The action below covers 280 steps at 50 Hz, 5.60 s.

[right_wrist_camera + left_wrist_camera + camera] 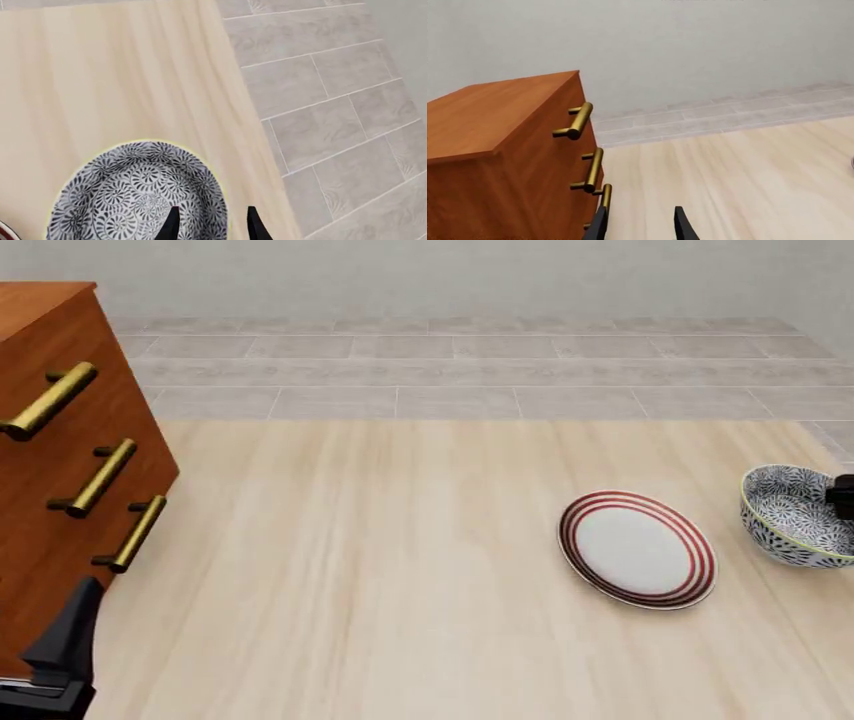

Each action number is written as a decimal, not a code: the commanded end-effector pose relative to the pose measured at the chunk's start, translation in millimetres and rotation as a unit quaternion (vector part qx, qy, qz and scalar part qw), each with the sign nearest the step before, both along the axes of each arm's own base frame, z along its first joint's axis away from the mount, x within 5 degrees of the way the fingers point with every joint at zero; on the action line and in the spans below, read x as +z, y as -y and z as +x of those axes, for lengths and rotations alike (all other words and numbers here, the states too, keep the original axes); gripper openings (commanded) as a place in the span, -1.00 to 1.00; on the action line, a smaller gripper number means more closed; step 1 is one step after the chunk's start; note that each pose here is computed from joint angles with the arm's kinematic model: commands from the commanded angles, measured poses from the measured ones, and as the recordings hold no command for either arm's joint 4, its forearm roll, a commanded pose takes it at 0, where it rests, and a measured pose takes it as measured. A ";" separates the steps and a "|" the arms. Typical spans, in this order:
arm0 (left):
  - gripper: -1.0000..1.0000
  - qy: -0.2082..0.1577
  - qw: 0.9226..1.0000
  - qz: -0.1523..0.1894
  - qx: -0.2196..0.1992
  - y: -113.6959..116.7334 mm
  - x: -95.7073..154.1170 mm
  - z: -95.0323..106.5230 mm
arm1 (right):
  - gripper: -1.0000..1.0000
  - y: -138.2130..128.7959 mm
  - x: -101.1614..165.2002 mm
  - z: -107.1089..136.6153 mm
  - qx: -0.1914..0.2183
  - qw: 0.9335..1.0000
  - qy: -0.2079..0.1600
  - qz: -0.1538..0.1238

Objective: Put the bowl on top of the cabinet.

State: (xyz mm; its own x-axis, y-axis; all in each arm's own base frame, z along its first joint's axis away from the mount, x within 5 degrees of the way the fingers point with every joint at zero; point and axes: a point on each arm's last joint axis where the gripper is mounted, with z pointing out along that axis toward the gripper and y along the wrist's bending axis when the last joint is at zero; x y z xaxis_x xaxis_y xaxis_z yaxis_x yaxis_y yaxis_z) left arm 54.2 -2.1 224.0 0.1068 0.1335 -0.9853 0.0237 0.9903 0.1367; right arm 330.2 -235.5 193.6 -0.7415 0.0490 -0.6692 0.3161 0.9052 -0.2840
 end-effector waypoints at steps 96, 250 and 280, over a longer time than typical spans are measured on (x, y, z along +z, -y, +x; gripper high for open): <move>1.00 0.005 1.000 -0.012 -0.027 2.3 21.1 -5.5 | -1.00 -98.1 125.7 -34.9 0.038 0.988 0.153 -0.003; 1.00 -0.042 0.928 -0.053 -0.367 135.1 115.3 84.6 | -1.00 -332.0 135.8 -92.5 0.410 0.872 0.256 0.080; 1.00 -0.067 0.933 -0.051 -0.350 168.7 99.0 130.5 | -1.00 -337.3 137.5 -98.7 0.419 0.867 0.255 0.090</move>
State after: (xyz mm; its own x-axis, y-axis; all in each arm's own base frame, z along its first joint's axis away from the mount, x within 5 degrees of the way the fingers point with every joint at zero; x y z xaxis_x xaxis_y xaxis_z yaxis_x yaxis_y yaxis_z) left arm 173.8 -159.4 329.1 0.0275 -0.0229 -0.9994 0.6759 0.7370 0.0017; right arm 233.2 100.0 328.8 -0.1706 -0.2598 -0.9505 -0.4296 0.8877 -0.1655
